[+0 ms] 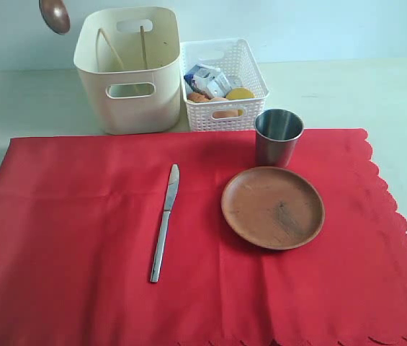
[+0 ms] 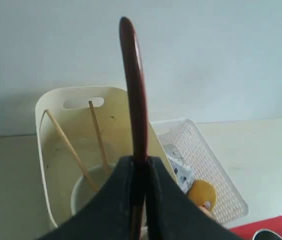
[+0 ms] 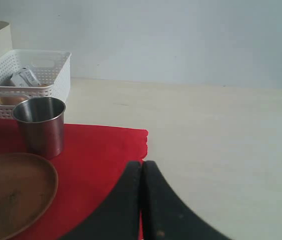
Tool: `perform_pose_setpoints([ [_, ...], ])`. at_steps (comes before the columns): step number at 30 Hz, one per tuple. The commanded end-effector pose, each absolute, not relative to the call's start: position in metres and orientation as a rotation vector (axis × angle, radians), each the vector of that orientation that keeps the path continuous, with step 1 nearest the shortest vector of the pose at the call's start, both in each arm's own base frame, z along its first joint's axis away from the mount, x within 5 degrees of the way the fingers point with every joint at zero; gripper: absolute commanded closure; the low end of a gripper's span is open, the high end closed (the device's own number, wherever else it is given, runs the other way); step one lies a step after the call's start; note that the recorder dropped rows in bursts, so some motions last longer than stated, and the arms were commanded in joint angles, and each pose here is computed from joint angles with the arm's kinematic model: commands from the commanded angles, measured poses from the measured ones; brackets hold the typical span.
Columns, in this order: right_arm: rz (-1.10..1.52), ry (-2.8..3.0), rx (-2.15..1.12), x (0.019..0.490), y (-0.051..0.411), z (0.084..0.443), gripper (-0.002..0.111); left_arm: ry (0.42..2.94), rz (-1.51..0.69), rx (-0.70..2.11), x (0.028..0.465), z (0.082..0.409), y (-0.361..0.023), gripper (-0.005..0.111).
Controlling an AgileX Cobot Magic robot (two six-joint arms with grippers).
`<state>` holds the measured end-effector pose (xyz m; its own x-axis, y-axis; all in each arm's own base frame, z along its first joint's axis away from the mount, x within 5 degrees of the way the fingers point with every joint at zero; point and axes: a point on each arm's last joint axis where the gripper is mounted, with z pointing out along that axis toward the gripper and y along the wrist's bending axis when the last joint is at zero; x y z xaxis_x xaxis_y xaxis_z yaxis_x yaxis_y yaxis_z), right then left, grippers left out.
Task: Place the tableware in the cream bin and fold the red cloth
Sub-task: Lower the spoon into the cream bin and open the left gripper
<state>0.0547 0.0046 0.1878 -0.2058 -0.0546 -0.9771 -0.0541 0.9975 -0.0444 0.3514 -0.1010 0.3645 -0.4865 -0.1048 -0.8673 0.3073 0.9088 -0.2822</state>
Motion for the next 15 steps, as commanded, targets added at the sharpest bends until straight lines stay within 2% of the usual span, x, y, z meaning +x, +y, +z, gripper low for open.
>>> perform_pose_setpoints([
  [1, -0.008, 1.765, -0.076, 0.055, 0.004, 0.188, 0.108, 1.991, -0.513, 0.126, 0.381, 0.366, -0.109, 0.107],
  [7, -0.008, 1.765, -0.076, 0.055, 0.004, 0.188, 0.108, 1.994, -0.486, 0.157, 0.413, 0.352, -0.116, 0.107],
  [15, -0.008, 1.768, -0.076, 0.055, 0.004, 0.187, 0.108, 2.035, -0.448, 0.14, 0.458, 0.303, -0.123, 0.107],
])
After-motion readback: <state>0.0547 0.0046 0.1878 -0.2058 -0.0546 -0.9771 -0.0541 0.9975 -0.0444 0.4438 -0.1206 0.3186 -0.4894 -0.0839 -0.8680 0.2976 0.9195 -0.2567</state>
